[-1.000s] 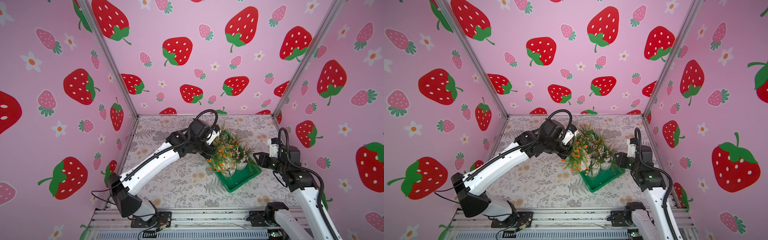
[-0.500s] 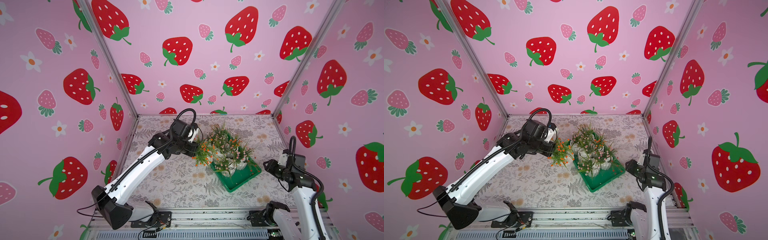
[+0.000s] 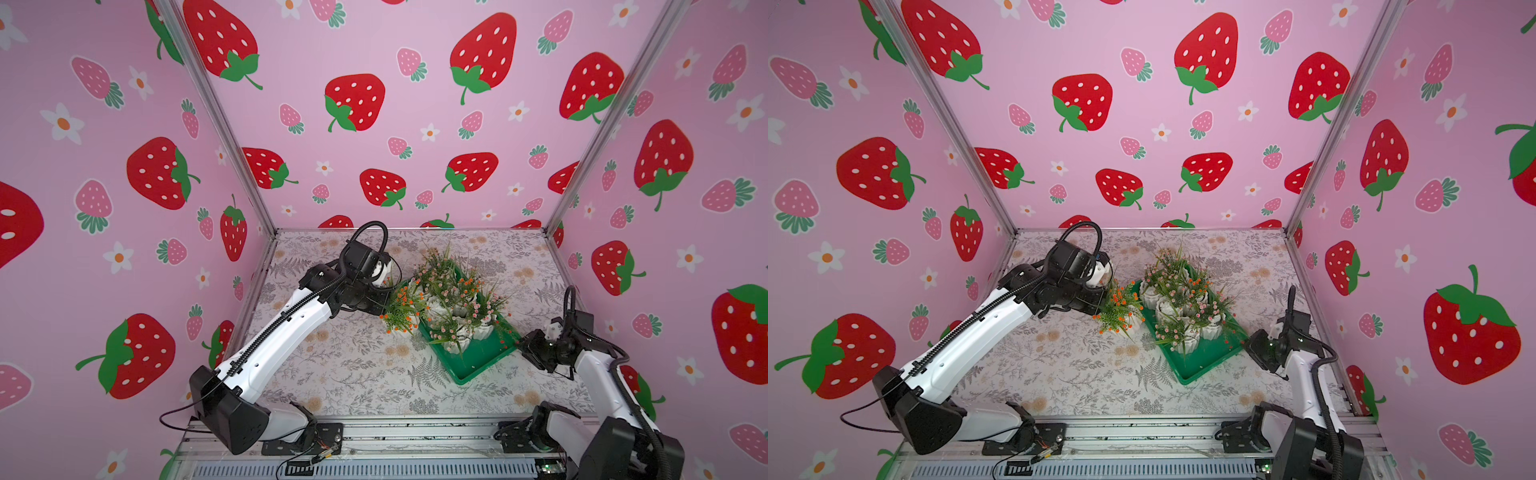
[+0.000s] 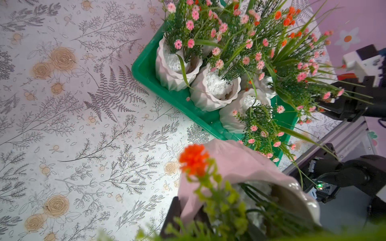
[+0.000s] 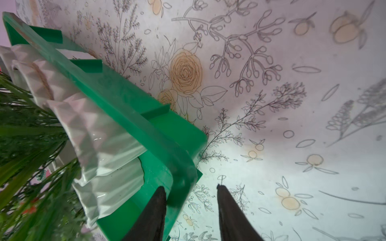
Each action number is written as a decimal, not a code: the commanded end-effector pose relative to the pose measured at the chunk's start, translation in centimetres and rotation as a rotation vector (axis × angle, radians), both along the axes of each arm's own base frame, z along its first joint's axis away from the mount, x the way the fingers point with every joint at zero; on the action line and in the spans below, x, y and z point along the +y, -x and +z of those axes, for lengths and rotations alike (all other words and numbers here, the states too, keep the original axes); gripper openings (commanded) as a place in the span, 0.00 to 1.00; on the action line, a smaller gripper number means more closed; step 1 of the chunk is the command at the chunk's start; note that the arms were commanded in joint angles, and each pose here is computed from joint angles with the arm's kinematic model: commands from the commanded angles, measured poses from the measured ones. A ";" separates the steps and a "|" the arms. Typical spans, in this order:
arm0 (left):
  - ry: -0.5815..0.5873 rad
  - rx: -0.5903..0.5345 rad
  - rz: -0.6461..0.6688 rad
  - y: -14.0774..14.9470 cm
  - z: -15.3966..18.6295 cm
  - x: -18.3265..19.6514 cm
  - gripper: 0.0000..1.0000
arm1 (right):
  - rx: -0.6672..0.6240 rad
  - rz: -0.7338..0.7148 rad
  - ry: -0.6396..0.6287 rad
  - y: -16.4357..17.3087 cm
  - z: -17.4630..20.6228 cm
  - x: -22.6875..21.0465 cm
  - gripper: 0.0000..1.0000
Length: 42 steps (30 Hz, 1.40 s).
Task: Put the potted gypsophila into the storage box
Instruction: Move the storage box to the center of the board.
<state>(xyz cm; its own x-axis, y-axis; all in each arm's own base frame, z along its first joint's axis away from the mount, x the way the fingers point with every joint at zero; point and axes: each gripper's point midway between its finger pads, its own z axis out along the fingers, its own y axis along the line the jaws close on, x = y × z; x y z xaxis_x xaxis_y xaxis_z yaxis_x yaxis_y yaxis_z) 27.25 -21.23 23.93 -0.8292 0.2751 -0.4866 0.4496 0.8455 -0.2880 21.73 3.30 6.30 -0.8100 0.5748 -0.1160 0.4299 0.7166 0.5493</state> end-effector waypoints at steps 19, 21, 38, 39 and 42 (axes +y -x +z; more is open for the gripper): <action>0.113 -0.032 -0.026 -0.1 1.2 1.4 0.00 | -0.018 0.141 -0.010 -1.1 1.0 4.3 0.05; 0.098 -0.035 -0.015 -0.1 1.1 1.8 0.00 | -0.025 0.147 -0.012 -1.3 1.2 4.9 0.04; 0.114 -0.093 0.047 -0.2 2.9 3.5 0.00 | -0.136 0.217 -0.063 -4.8 2.4 13.3 0.05; 0.118 -0.099 0.046 -0.2 3.1 3.5 0.00 | -0.139 0.231 -0.064 -5.0 2.4 13.9 0.06; 0.145 -0.111 0.039 -0.1 3.9 3.1 0.00 | -0.145 0.267 -0.061 -5.4 2.4 15.2 0.09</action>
